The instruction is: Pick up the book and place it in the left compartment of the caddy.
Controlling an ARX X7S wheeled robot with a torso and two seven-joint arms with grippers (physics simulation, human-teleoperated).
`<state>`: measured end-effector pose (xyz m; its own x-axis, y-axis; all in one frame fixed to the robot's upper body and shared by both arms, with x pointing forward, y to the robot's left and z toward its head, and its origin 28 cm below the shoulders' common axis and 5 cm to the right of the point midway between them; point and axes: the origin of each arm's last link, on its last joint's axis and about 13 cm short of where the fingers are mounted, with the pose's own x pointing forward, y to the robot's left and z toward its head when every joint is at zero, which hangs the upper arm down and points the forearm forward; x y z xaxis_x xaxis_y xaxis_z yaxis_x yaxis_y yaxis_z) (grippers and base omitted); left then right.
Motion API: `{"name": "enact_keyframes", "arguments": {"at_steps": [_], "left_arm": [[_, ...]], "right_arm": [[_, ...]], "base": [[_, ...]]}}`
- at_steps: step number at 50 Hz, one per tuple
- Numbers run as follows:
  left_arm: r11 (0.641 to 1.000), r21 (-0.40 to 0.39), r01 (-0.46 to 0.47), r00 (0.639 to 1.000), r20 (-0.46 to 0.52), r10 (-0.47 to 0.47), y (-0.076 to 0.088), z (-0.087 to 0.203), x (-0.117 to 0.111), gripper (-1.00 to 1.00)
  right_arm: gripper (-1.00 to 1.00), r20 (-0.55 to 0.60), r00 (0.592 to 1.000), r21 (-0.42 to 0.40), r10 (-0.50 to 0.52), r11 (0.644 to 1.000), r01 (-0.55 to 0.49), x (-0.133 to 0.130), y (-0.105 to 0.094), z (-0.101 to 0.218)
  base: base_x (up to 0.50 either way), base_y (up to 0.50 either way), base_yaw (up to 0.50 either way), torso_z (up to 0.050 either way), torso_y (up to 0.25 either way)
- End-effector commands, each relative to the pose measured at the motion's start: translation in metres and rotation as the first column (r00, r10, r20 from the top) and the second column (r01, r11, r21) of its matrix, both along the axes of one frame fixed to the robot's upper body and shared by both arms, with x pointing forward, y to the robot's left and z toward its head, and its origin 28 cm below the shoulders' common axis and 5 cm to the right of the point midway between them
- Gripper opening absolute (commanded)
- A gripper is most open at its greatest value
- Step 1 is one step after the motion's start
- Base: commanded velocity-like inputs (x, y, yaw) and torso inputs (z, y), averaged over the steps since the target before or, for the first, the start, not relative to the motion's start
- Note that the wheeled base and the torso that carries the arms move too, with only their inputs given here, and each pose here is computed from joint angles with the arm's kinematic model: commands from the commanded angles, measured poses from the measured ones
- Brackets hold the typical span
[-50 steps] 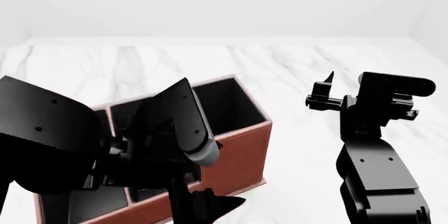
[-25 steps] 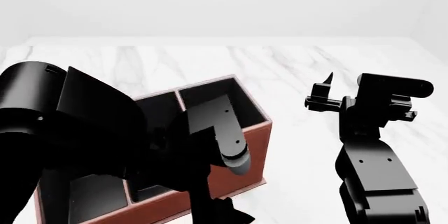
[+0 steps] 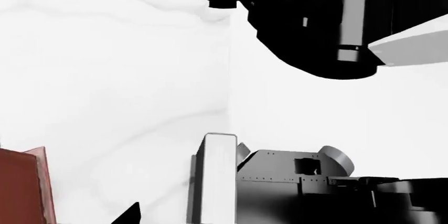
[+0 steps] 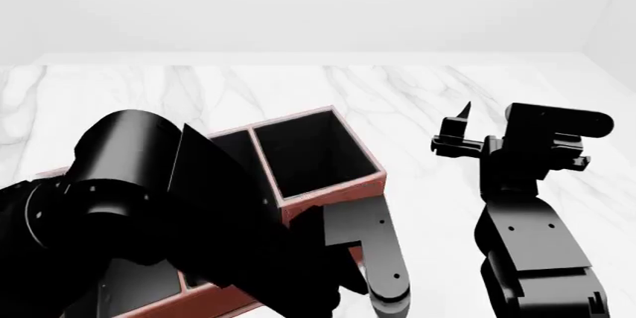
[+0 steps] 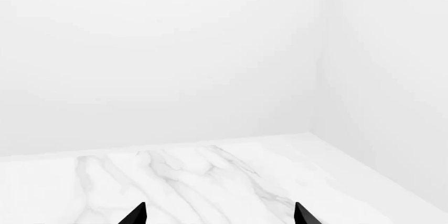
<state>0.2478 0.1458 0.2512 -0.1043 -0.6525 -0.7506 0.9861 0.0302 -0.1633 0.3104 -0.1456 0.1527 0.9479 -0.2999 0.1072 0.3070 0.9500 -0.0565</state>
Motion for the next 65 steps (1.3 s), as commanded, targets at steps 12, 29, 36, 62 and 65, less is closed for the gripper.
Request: {"name": "enact_keyframes", "arguments": {"at_steps": [12,29,36,62,65], "left_arm": [[0.997,0.018,0.079,0.996,-0.037,-0.078,-0.013,-0.009,-0.006,1.0],[0.999,0.009,0.053,0.993,-0.104,-0.052,-0.01,-0.035,0.012,1.0],[0.999,0.014,0.049,0.99,-0.131,-0.047,-0.011,-0.047,0.019,1.0],[0.991,0.049,0.122,0.975,-0.195,-0.11,-0.031,-0.075,0.017,1.0],[0.99,0.054,0.13,0.972,-0.202,-0.117,-0.033,-0.078,0.015,1.0]], "right_arm": [[1.0,-0.003,1.0,0.001,0.003,1.0,-0.003,0.0,0.001,-0.002],[1.0,-0.005,1.0,0.011,0.001,1.0,-0.001,0.0,-0.001,-0.003],[1.0,-0.009,1.0,0.013,0.001,1.0,0.0,0.0,-0.001,-0.006],[1.0,-0.012,1.0,0.023,0.008,1.0,-0.007,0.002,0.0,-0.007],[1.0,-0.012,1.0,0.023,0.007,1.0,-0.007,0.001,0.0,-0.007]], "base": [[0.0,0.0,0.0,0.0,0.0],[0.0,0.0,0.0,0.0,0.0],[0.0,0.0,0.0,0.0,0.0],[0.0,0.0,0.0,0.0,0.0],[0.0,0.0,0.0,0.0,0.0]]}}
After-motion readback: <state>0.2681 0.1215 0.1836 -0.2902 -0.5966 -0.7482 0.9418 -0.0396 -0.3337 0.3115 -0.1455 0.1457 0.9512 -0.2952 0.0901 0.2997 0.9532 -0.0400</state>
